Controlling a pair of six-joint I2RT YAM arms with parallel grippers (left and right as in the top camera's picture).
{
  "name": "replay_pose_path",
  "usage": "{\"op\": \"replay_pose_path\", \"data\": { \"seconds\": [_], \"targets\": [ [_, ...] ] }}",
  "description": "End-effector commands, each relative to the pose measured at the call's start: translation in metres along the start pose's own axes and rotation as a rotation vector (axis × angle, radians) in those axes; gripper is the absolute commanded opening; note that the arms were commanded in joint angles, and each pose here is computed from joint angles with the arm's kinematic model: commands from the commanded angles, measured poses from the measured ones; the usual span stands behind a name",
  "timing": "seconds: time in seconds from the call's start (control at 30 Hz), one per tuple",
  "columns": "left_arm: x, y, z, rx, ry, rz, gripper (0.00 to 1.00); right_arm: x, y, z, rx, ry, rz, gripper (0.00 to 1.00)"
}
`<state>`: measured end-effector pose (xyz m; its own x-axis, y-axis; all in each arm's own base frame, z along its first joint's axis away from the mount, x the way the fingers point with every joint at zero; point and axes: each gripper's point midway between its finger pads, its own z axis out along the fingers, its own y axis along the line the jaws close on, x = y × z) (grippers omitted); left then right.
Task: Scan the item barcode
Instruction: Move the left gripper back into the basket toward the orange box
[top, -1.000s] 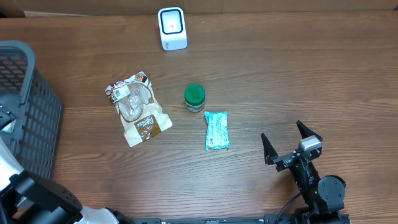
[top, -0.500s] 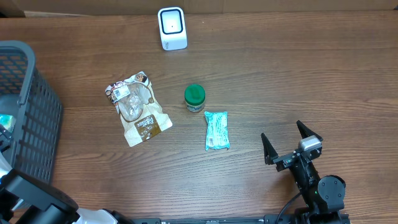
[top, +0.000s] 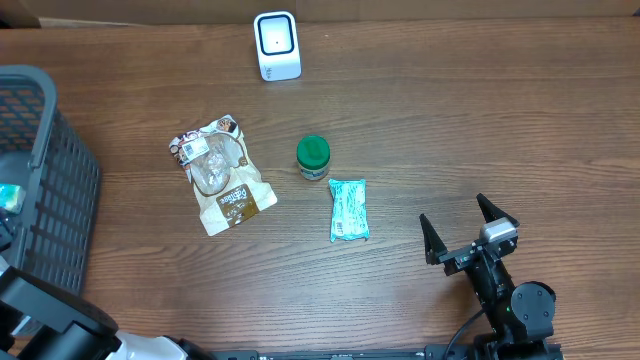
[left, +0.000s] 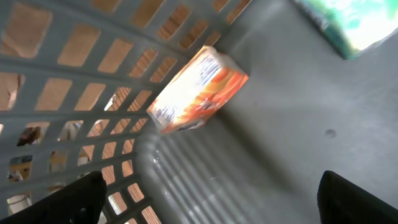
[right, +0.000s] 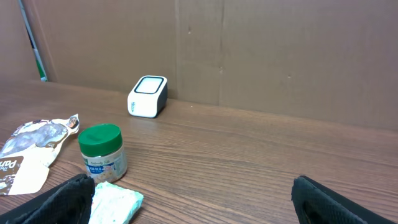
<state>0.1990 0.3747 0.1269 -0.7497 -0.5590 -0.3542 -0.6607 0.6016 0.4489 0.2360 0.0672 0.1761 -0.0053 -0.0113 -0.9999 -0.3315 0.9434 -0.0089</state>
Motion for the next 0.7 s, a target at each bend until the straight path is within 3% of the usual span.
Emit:
{"op": "replay_pose_path", "data": {
  "seconds": [0.0, 0.27, 0.67],
  "targets": [
    [0.007, 0.008, 0.009, -0.017, 0.026, 0.009, 0.89, 0.002, 0.0, 0.0, -0.003, -0.002, 0.006, 1.0],
    [0.013, 0.027, 0.018, -0.025, 0.033, -0.024, 0.87, 0.002, 0.0, 0.0, -0.003, -0.002, 0.006, 1.0],
    [0.005, 0.008, 0.046, 0.035, 0.016, 0.024, 0.87, 0.002, 0.0, 0.0, -0.003, -0.002, 0.006, 1.0]
  ]
}}
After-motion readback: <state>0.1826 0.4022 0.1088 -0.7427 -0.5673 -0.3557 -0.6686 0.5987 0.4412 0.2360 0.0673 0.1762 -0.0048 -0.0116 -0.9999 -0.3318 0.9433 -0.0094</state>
